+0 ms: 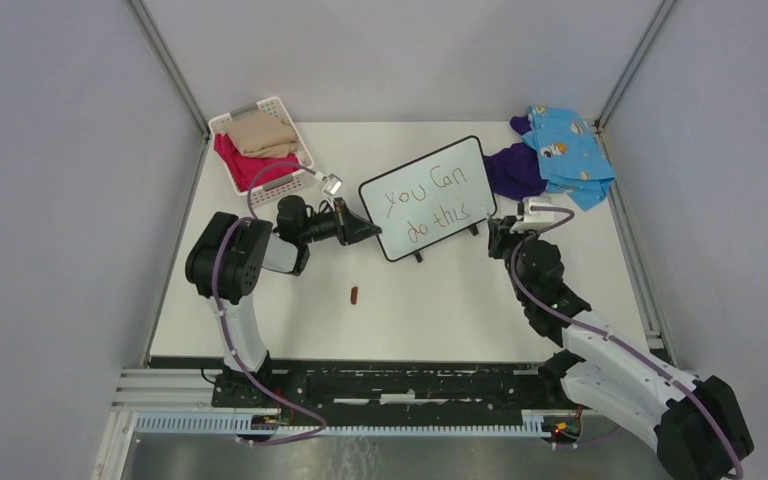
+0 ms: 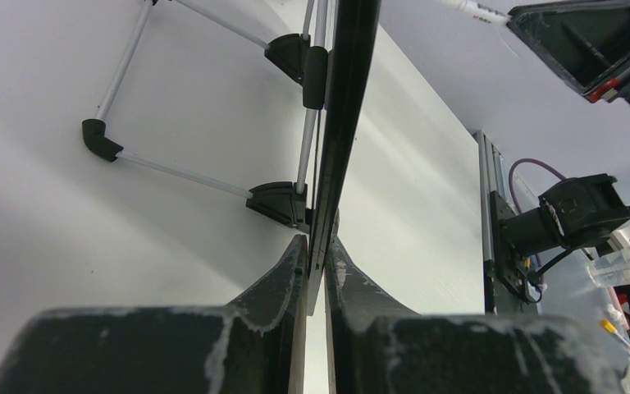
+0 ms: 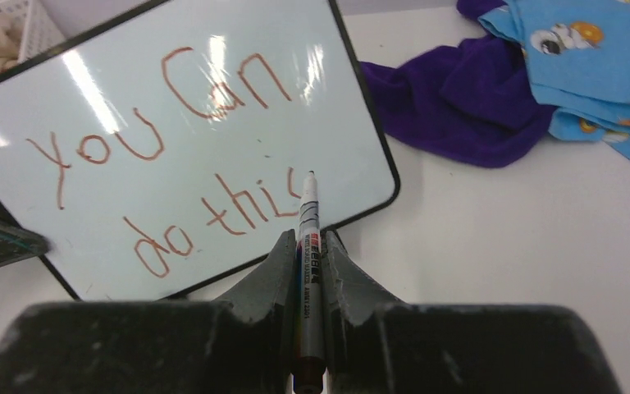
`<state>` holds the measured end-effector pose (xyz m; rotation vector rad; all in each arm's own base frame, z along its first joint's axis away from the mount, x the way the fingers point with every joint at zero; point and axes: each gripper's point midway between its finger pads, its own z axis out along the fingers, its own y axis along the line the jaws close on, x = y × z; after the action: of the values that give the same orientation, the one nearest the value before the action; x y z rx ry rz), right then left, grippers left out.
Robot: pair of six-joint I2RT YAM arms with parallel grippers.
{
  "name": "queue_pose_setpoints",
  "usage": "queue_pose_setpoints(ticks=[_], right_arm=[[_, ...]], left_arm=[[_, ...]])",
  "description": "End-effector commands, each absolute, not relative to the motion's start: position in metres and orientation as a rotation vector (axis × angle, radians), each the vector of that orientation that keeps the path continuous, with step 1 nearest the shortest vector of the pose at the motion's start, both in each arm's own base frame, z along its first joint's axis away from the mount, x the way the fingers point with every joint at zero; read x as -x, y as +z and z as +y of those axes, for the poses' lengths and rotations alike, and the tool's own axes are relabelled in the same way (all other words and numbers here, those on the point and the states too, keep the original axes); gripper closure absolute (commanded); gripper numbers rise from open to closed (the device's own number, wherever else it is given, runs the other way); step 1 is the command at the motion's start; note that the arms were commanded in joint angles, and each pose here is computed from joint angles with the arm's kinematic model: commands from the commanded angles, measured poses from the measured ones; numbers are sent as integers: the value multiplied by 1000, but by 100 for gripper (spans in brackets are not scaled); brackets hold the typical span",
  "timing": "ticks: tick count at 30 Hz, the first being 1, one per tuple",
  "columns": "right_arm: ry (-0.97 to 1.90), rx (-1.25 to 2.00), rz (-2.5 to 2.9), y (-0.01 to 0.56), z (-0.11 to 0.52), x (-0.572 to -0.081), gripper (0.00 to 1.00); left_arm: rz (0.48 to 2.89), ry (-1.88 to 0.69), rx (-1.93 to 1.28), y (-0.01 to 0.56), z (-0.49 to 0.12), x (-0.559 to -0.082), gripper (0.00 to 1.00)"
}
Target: Write a sentence on the whiteboard
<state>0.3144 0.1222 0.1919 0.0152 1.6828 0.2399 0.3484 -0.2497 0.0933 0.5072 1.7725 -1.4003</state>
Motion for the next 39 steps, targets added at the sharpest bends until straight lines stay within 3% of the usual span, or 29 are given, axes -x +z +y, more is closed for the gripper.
queue_pose_setpoints(ticks=[1,39], right_arm=[[145,-202,1627,187,89,-311,100],[305,-177,1775,153,122,-341,100]], left_arm=[[1883,-1378,-459,69,-248,-346,88],[1911,-1366,-470,67,-250,-346,88]])
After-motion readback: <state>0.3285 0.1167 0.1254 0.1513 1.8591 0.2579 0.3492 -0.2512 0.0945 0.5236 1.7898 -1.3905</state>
